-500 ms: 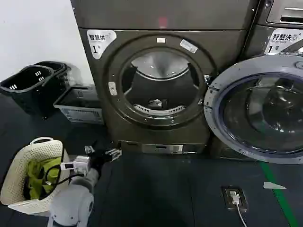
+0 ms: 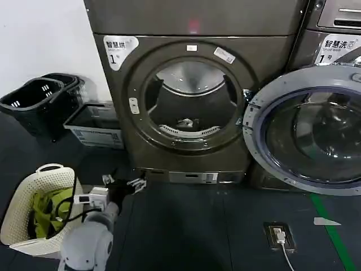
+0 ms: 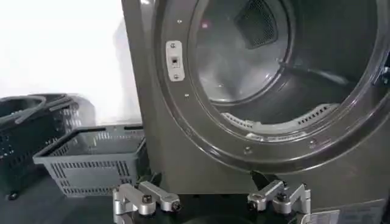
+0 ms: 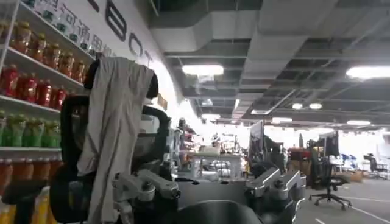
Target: Grasp the clothes from the dryer.
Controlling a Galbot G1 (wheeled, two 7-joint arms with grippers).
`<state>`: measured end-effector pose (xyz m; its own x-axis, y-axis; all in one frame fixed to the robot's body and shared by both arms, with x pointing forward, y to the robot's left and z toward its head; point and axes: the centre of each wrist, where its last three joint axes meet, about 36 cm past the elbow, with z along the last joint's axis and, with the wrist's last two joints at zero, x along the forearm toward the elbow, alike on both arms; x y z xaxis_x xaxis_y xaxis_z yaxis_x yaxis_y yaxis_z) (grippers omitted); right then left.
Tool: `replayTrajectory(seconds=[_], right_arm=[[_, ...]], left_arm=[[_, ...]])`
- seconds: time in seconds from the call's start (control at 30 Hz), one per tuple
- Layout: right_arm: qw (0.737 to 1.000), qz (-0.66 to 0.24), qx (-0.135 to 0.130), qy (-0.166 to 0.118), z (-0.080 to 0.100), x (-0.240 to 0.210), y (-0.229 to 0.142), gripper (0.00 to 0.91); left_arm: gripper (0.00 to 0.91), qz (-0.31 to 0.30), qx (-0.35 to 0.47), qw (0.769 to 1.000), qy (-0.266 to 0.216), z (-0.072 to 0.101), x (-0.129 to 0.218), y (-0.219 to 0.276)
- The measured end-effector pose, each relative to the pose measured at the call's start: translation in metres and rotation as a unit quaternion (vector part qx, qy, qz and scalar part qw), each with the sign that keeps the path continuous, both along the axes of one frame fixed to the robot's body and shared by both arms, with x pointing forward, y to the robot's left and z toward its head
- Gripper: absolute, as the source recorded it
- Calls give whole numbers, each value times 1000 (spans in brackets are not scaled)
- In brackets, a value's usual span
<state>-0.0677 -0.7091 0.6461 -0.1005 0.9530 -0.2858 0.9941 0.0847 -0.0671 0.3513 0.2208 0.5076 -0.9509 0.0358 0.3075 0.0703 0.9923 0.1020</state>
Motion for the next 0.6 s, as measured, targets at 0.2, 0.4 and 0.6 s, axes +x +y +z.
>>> replayTrajectory(seconds=[0.2, 0.4, 0.6], right_arm=[[1000, -3, 1, -3, -3, -2, -2, 907], [1000, -6, 1, -4, -4, -2, -3, 907], [1000, -10, 2, -8, -4, -3, -4, 907]], left_arm=[[907, 0, 1, 1000, 0, 0, -1, -1], [907, -1, 1, 1000, 0, 0, -1, -2], [907, 1, 2, 1000, -1, 0, -1, -2]])
